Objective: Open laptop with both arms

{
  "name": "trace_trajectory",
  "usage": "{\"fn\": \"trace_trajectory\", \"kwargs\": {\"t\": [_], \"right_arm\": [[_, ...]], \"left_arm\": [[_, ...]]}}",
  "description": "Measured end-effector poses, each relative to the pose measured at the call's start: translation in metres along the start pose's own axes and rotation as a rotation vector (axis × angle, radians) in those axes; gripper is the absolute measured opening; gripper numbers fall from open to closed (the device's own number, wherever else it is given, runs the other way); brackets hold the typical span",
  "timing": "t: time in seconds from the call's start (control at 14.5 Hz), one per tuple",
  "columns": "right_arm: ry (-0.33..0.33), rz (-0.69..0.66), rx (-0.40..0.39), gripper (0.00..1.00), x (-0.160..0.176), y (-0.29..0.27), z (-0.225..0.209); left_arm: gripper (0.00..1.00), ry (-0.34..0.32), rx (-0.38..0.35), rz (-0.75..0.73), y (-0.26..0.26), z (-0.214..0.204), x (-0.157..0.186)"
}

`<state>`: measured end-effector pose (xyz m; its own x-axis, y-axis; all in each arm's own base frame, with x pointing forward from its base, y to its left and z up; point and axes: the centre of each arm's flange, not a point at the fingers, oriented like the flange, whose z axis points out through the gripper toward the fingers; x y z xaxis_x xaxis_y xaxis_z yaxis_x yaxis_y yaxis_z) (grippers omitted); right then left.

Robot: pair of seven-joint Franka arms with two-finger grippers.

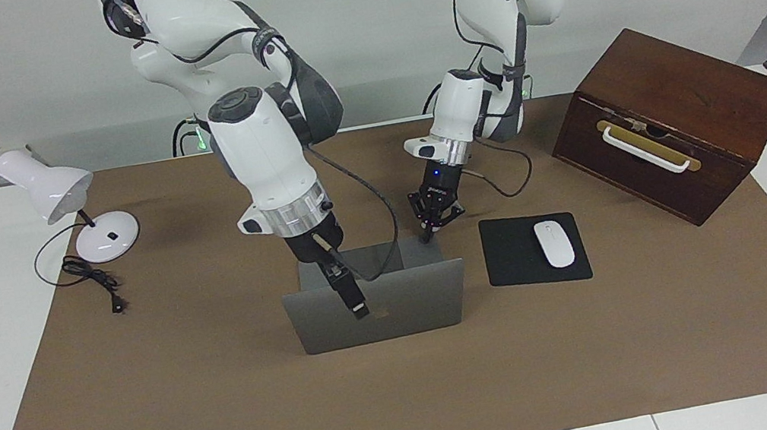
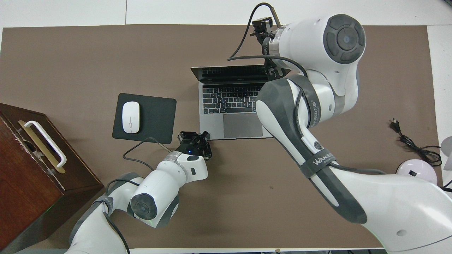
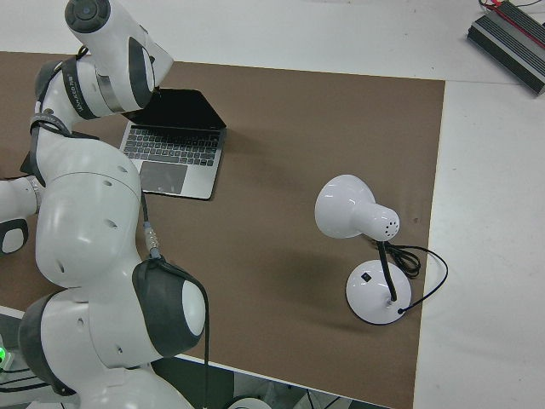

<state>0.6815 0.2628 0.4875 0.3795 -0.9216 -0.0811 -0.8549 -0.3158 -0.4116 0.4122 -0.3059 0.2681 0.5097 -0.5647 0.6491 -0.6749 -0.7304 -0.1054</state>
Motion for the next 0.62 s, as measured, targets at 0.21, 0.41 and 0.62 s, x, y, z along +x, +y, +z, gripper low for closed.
{"fn": "trace_trajectory", "kwargs": {"t": [0.21,0.41,0.62], "right_arm": [[-0.027,-0.028,-0.055,1.0,0.017,0.003,-0.022],[-0.06,-0.045,-0.096,1.0,0.036,0.008,-0.061],[-0.108,-0.074,-0.144,1.0,0.055,0.012,-0.107]], "left_arm": [[0.01,0.0,0.0,0.0,0.0,0.0,0.0],[0.01,0.0,0.0,-0.002,0.0,0.0,0.0],[0.01,0.0,0.001,-0.034,0.0,0.0,0.0]]}}
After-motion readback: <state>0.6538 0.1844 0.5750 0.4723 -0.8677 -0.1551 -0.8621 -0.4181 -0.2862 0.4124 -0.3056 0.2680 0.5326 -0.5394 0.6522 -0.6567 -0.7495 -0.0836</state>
